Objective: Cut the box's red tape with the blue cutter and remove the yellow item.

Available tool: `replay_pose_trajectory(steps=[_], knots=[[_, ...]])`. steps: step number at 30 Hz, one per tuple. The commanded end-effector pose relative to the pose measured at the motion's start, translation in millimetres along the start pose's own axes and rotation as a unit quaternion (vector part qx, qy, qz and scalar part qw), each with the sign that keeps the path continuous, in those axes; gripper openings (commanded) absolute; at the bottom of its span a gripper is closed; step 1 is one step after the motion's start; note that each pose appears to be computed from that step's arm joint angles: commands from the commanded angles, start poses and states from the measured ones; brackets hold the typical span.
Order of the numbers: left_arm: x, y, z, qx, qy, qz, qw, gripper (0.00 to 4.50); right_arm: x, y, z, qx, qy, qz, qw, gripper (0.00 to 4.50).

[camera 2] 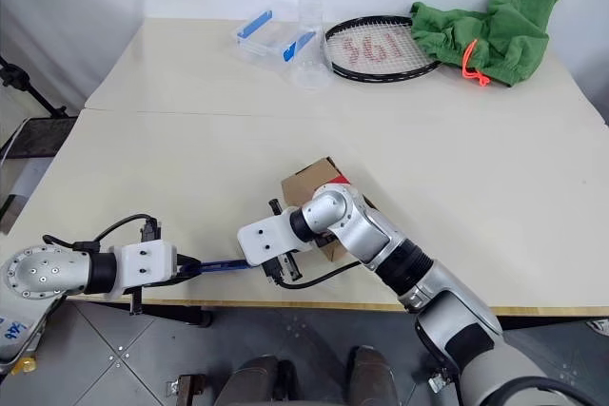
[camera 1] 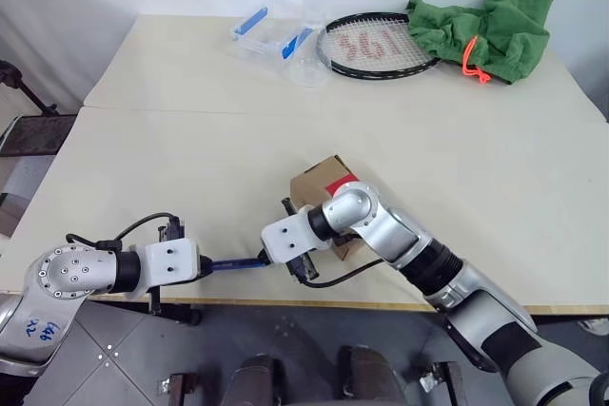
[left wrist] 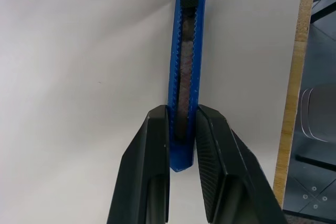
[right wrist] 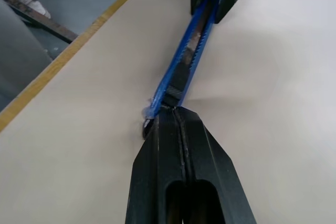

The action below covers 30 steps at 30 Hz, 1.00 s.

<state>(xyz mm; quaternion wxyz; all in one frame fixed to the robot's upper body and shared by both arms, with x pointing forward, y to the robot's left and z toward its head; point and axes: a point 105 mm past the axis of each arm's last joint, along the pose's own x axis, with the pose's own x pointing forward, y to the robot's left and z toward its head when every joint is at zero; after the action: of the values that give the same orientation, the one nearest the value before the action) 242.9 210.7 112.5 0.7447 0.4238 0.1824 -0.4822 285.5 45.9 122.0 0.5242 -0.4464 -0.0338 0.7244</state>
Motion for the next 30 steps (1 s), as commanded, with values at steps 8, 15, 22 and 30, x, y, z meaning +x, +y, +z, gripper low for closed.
replay_pose_trajectory(steps=[8, 15, 22, 30], knots=[[7.4, -7.8, -2.6, -0.017, 0.001, -0.014, 1.000, 0.40, 26.1, -5.7, 21.1, -0.011, -0.037, 0.012, 0.999, 0.01], [6.9, -5.7, -1.8, -0.022, -0.004, -0.001, 1.000, 0.40, 22.4, -15.4, 27.6, -0.004, -0.049, -0.008, 0.999, 0.01], [-4.8, 15.9, -2.3, -0.004, -0.048, 0.104, 0.993, 0.40, -44.2, -34.8, 30.5, 0.112, -0.061, -0.066, 0.990, 0.37], [-26.1, 51.6, 23.8, 0.022, -0.207, 0.282, 0.937, 0.40, -141.4, -64.4, 16.6, 0.340, -0.031, -0.160, 0.926, 2.88]])
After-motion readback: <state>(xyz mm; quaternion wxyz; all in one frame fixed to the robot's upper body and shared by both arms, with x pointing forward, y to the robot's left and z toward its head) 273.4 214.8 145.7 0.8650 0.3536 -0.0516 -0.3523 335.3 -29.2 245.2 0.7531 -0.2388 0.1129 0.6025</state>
